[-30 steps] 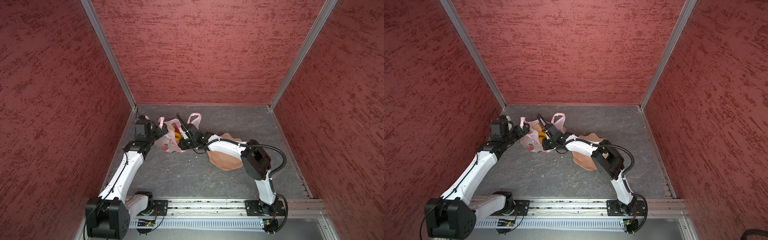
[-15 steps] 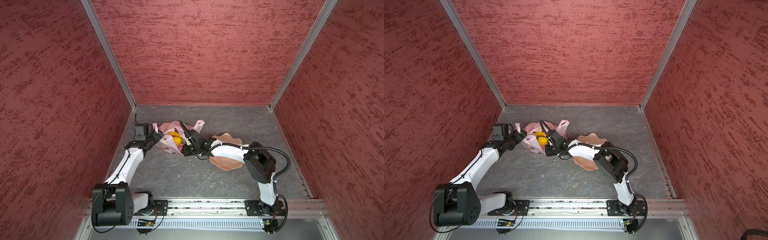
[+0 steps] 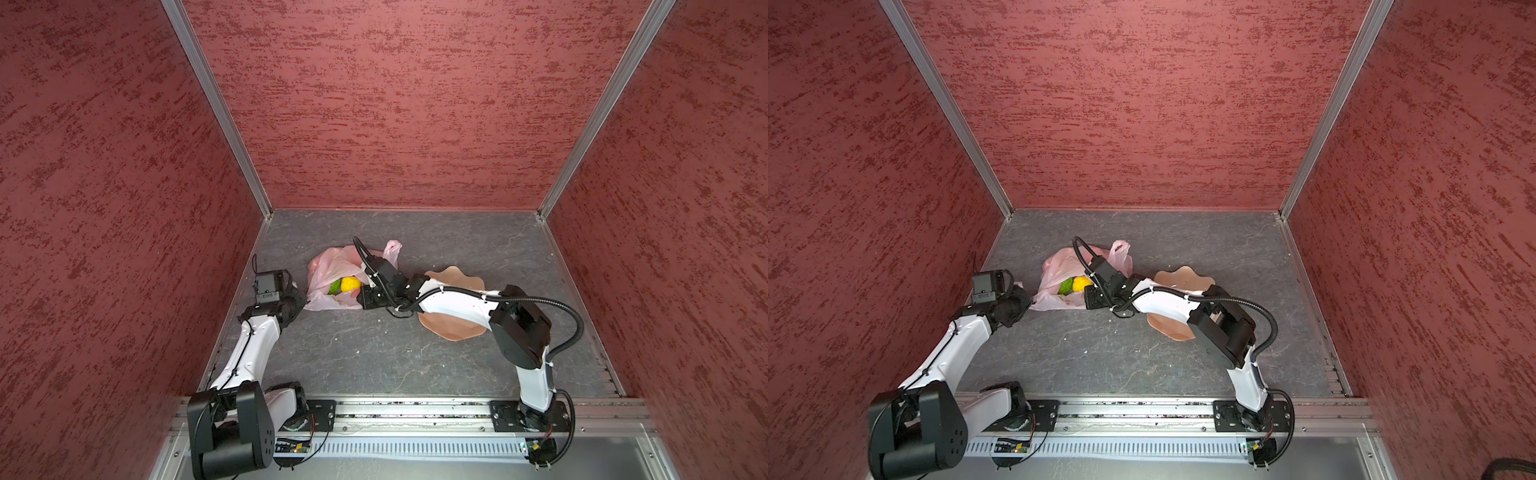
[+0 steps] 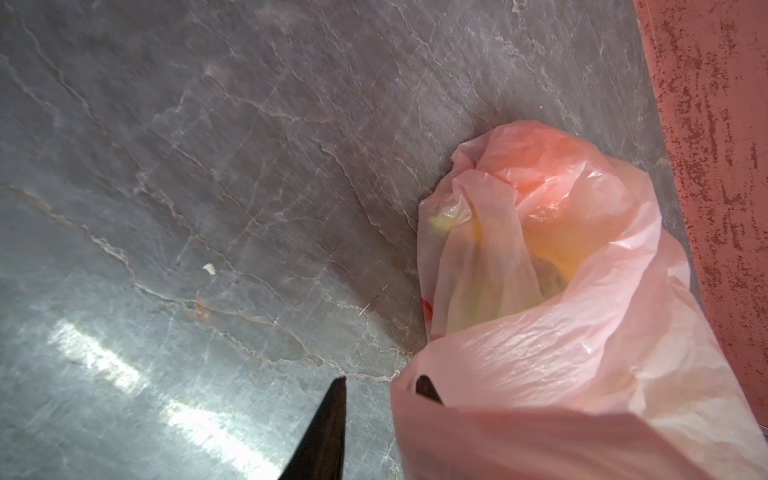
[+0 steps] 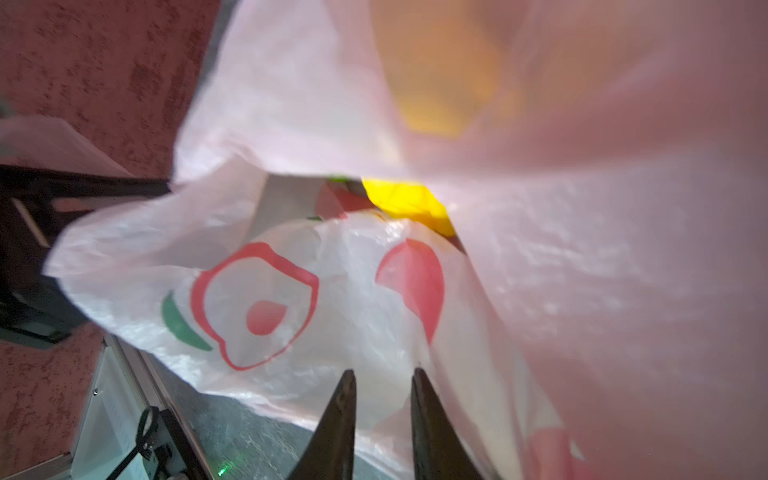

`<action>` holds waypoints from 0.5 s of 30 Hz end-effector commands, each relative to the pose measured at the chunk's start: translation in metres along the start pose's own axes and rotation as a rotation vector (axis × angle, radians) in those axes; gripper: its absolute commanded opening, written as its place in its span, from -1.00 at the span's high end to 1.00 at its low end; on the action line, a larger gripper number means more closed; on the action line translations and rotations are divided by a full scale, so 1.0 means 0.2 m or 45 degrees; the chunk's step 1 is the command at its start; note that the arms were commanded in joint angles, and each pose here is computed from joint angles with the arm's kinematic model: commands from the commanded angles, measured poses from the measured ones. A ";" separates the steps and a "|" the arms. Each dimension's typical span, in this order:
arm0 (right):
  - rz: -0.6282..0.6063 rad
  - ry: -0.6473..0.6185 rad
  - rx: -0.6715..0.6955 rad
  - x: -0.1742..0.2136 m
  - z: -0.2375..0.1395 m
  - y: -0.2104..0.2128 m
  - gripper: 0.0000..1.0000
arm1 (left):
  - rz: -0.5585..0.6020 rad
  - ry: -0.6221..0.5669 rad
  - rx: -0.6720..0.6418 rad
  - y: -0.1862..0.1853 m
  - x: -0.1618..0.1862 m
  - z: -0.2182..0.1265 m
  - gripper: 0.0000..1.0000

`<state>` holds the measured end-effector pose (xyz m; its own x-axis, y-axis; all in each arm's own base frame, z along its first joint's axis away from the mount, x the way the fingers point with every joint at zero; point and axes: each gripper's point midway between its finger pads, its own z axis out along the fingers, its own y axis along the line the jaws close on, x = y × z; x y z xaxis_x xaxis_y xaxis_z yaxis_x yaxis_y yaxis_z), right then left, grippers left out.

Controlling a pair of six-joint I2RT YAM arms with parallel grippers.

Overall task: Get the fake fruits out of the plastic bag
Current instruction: 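Hold the bag open with the left gripper and lower the right gripper inside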

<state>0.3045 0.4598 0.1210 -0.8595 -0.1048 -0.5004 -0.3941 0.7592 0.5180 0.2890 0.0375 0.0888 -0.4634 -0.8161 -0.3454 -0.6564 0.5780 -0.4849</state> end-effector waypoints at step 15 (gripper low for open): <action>-0.091 -0.029 0.076 -0.22 0.16 0.12 0.48 | 0.001 -0.099 0.278 -0.10 0.04 -0.15 0.24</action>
<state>0.3465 0.5045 0.1343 -0.8195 -0.1202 -0.5604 -0.4315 0.7730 0.4652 0.2772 0.0233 0.1115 -0.4198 -0.8168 -0.3958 -0.5438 0.5755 -0.6108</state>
